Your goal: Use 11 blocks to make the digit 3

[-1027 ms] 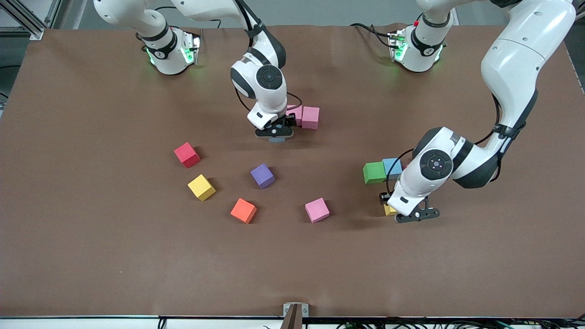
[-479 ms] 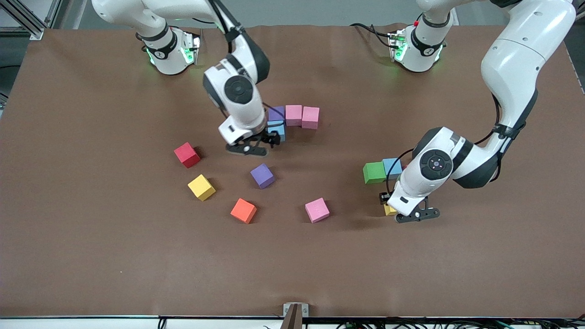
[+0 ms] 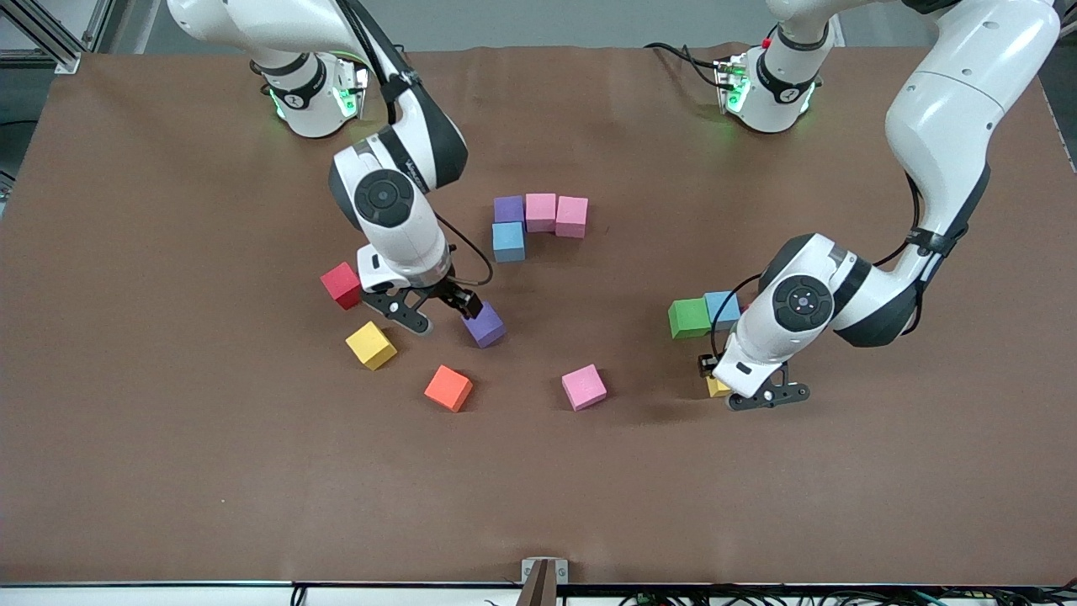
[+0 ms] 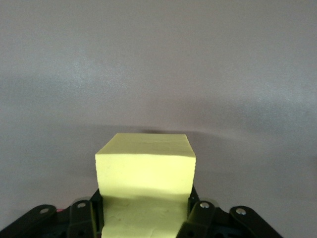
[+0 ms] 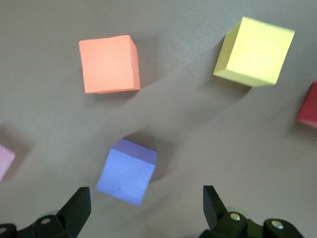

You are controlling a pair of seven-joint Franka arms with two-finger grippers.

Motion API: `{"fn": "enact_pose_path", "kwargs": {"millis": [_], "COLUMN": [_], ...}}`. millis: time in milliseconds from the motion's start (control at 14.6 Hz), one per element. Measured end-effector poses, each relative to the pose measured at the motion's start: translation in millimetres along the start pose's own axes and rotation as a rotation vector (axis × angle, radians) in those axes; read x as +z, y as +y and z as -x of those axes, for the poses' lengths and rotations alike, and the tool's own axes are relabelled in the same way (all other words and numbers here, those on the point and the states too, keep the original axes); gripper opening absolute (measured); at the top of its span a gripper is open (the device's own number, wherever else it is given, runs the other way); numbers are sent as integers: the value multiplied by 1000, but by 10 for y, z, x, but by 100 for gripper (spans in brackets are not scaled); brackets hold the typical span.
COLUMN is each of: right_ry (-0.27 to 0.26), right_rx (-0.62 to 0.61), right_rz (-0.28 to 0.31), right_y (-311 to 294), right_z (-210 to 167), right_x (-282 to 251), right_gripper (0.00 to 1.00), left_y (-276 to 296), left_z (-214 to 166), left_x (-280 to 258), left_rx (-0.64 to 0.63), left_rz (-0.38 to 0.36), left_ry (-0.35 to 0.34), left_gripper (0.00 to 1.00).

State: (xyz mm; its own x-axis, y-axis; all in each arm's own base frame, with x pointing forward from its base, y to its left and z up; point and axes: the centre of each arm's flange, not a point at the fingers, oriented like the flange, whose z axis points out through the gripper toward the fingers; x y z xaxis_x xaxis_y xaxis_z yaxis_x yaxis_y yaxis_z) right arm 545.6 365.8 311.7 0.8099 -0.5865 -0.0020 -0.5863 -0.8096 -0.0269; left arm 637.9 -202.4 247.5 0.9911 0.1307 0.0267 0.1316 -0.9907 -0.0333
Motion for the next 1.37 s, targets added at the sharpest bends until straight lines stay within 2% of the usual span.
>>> {"fn": "enact_pose_path", "kwargs": {"millis": [137, 274, 685, 1164, 1232, 1369], "right_ry": [6, 11, 9, 4, 5, 7], "right_rx": [112, 168, 176, 173, 174, 177], "right_rz": [19, 40, 59, 53, 48, 44], "right_y": [-167, -279, -327, -267, -259, -253], "right_z": [-17, -25, 52, 257, 278, 291], "right_x": [283, 578, 768, 981, 1005, 1015], "right_gripper": [100, 100, 100, 90, 82, 59], "left_y": [4, 9, 6, 4, 5, 5], "left_z": [1, 2, 12, -7, -7, -7], "left_x": [-3, -6, -8, -31, -31, -31], "left_rx": [1, 1, 2, -1, 0, 0], "left_rz": [0, 1, -11, -10, -10, -10], "left_ry": [0, 1, -10, -6, -7, -7], "left_gripper": [59, 59, 59, 59, 59, 59]}}
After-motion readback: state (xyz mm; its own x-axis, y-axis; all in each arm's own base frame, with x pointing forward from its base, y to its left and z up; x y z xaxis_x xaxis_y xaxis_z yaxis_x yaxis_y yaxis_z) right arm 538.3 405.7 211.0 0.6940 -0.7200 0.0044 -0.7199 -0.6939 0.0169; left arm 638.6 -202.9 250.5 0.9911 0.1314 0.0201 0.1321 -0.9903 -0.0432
